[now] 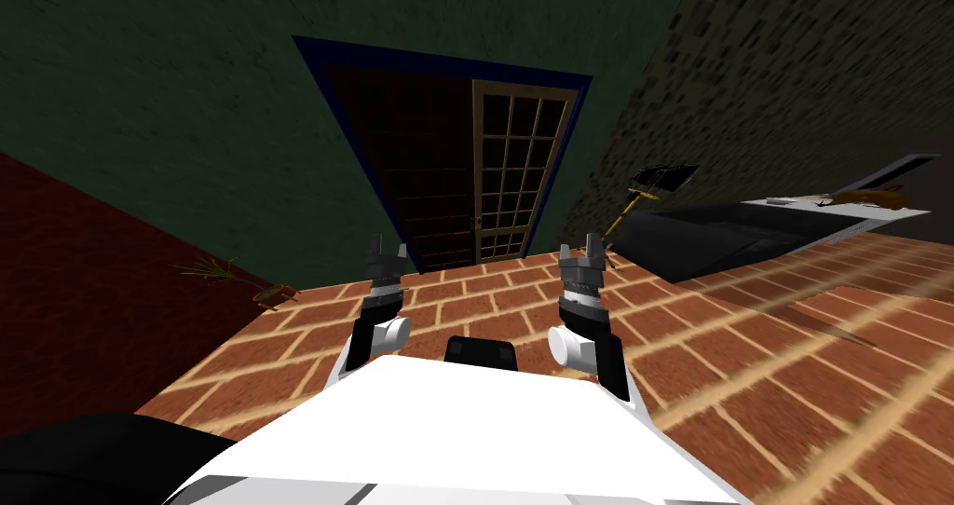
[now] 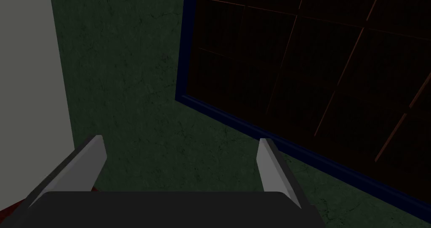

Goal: Pull the door open

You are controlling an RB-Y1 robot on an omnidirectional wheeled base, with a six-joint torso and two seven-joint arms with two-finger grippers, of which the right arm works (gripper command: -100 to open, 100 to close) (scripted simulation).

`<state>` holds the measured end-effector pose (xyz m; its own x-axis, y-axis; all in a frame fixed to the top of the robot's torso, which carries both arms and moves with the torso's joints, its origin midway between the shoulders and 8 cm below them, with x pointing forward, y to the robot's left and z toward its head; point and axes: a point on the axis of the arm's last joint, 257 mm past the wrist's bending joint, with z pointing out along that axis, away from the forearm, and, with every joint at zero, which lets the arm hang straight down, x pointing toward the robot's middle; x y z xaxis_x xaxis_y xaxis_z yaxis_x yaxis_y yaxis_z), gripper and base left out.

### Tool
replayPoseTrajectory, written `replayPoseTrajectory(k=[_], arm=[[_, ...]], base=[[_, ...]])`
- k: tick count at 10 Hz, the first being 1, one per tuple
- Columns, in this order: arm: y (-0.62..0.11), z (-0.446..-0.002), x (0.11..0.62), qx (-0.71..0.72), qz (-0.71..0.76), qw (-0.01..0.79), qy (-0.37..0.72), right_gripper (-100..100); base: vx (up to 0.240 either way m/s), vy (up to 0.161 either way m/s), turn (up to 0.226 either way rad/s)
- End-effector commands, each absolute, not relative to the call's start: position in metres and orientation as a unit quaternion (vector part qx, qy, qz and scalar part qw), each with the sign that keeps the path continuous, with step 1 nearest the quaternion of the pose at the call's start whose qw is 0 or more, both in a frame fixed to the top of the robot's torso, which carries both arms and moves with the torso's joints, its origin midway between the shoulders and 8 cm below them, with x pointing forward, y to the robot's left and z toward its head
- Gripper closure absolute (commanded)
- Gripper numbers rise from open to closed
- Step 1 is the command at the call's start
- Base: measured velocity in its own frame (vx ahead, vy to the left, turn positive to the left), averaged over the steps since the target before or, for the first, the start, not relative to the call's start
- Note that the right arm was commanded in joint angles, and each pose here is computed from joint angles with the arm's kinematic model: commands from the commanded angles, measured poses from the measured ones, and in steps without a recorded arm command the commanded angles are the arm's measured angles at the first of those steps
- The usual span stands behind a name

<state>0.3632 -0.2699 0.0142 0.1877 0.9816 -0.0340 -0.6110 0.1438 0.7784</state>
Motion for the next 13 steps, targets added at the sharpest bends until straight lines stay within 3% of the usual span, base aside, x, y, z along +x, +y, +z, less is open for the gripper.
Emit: replayPoseTrajectory(k=[1, 13], arm=[[-0.270, 0.003, 0.368, 0.314, 0.549, 0.711, 0.308, -100], [-0.279, -0.082, 0.390, 0.244, 0.401, 0.771, 0.431, -100]], base=[[0.117, -0.005, 0.106], [0.141, 0.055, 0.045]])
